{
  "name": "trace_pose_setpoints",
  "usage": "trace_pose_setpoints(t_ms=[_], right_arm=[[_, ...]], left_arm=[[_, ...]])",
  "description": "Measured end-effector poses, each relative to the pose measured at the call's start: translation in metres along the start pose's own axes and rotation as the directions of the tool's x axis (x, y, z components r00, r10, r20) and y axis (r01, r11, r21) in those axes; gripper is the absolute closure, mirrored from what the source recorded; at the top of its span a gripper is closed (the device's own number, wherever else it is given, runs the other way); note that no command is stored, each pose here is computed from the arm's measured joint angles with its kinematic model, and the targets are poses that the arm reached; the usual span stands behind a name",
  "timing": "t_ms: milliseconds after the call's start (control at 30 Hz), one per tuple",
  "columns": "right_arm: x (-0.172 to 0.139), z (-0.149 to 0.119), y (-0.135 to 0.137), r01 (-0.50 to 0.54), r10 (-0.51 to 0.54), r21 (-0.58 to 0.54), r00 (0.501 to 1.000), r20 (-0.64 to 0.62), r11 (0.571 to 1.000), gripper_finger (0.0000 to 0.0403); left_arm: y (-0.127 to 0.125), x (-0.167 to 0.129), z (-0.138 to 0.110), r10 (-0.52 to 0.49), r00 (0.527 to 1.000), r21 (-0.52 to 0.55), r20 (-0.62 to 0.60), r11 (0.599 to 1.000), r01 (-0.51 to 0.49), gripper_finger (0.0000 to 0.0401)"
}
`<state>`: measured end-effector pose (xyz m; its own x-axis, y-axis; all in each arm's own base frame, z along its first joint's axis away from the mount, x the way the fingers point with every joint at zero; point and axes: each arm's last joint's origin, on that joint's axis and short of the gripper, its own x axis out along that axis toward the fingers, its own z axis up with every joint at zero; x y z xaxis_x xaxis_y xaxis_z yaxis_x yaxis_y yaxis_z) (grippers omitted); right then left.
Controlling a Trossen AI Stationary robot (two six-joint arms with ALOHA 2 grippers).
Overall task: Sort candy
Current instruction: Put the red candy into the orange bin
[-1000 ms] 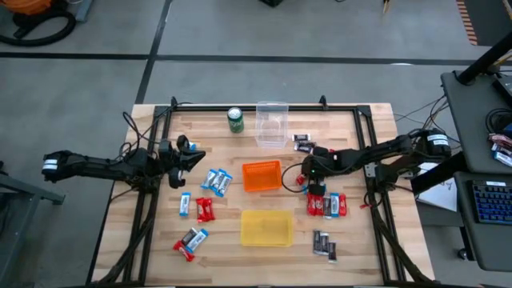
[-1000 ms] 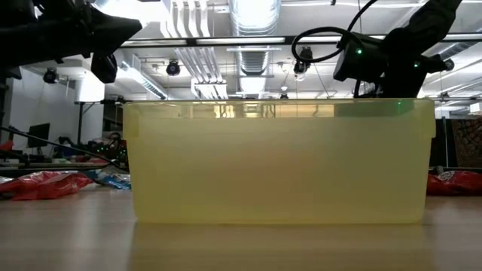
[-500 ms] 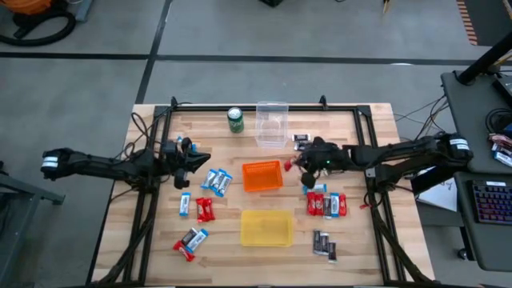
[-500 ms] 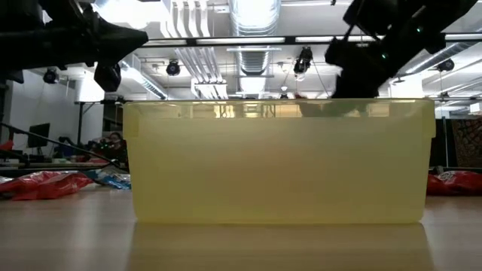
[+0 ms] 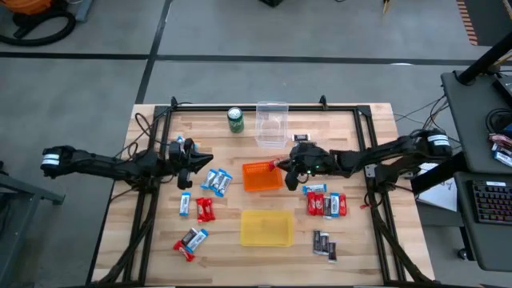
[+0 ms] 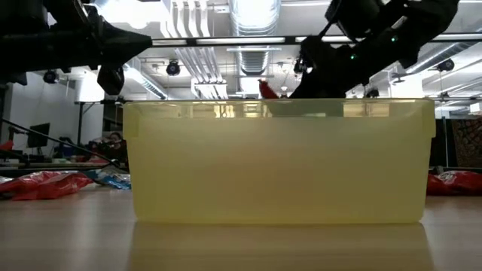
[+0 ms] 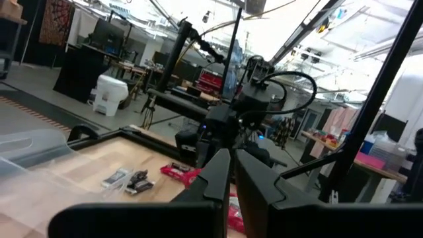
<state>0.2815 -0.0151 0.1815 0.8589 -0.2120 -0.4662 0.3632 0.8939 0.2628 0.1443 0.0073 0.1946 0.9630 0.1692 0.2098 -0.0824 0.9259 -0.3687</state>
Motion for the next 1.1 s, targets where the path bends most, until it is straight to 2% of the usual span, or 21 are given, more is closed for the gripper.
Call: trace_pose_setpoints(t_ms=[400,700,1100], right_arm=[[0.043,-0.007,0.006,0.04,-0.037,0.03,0.996,-0.086,0.999,0.0394],[0.051,-0.003,0.011,0.029,-0.025,0.044,0.996,-0.088,0.999,0.0388],[0.047,-0.001,0.013,0.021,-0.017,0.04,0.996,-0.084,0.999,0.0276]], left_arm=[[0.0,0.003,-0.001,-0.007,1.0,0.01,0.021,1.0,0.007,0.0394],[0.001,0.005,-0.004,0.0,1.0,0.007,0.001,1.0,0.0,0.0394],[0.002,0.007,-0.007,0.033,0.999,0.004,-0.011,0.999,-0.033,0.0394]])
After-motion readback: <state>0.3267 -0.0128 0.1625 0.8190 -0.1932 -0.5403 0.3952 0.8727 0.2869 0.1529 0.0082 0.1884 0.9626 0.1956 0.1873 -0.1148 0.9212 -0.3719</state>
